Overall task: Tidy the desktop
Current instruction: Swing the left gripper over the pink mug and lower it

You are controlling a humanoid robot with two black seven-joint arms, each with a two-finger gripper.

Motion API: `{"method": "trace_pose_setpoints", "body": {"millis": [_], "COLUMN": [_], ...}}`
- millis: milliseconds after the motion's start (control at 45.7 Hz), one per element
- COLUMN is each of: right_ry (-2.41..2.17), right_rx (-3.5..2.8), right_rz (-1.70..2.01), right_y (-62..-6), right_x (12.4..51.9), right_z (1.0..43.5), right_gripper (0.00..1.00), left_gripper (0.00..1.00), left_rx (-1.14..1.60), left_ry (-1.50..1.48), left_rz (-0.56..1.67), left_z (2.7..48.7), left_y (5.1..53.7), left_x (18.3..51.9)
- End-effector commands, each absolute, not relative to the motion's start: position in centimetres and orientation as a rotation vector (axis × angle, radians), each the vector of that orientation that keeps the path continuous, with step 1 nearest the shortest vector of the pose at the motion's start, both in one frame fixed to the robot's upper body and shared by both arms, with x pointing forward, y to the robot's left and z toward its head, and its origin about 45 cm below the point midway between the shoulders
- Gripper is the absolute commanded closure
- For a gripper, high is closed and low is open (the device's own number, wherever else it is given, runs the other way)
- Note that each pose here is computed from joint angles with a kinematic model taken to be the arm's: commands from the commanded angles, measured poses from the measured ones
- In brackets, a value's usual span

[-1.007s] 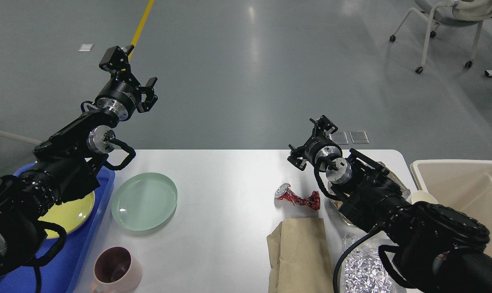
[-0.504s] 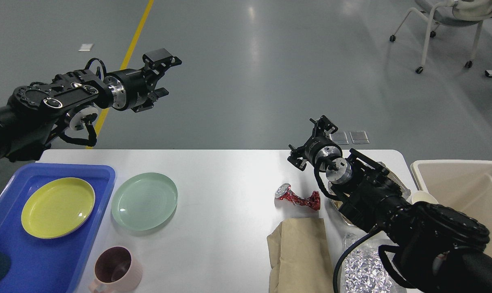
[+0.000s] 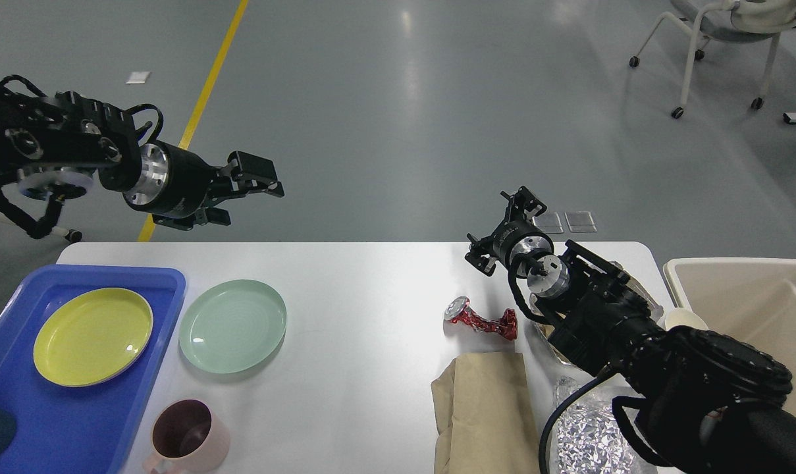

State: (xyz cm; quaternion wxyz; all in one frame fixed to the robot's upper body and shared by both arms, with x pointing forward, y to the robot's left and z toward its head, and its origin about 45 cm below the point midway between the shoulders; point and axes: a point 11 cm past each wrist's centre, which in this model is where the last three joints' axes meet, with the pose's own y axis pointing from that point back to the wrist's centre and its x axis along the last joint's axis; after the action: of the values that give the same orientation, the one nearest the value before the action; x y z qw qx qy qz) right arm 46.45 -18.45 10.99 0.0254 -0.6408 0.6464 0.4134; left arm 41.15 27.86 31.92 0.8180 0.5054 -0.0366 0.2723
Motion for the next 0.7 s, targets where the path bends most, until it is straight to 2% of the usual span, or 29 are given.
{"method": "trace_pose_setpoints", "body": {"millis": [0,197,394,679], "right_ry": [1.999,1.999,1.999,1.999], "right_rx": [-1.981,-1.981,-1.981,-1.981], "right_rz": [1.278,1.278,1.278,1.278], "right_y": [-18.5,-18.5,-18.5,-18.5], "right_x": [46.5,46.5,46.5,46.5], "right_z": [11.0,11.0,11.0,11.0], "right_gripper": [0.0,0.0,0.0,0.0], "left_gripper": [0.0,0.0,0.0,0.0], "left_rx": [1.158,1.248,1.296,1.436], "left_ry": [-0.021,0.071,0.095,0.187], "left_rz": [0.471,0.371,0.365,0.226], "left_z": [33.1,33.4,34.6,34.6], "left_y": [28.7,30.0,31.0,33.5], "left_x": [38.7,34.9,33.0,29.7]}}
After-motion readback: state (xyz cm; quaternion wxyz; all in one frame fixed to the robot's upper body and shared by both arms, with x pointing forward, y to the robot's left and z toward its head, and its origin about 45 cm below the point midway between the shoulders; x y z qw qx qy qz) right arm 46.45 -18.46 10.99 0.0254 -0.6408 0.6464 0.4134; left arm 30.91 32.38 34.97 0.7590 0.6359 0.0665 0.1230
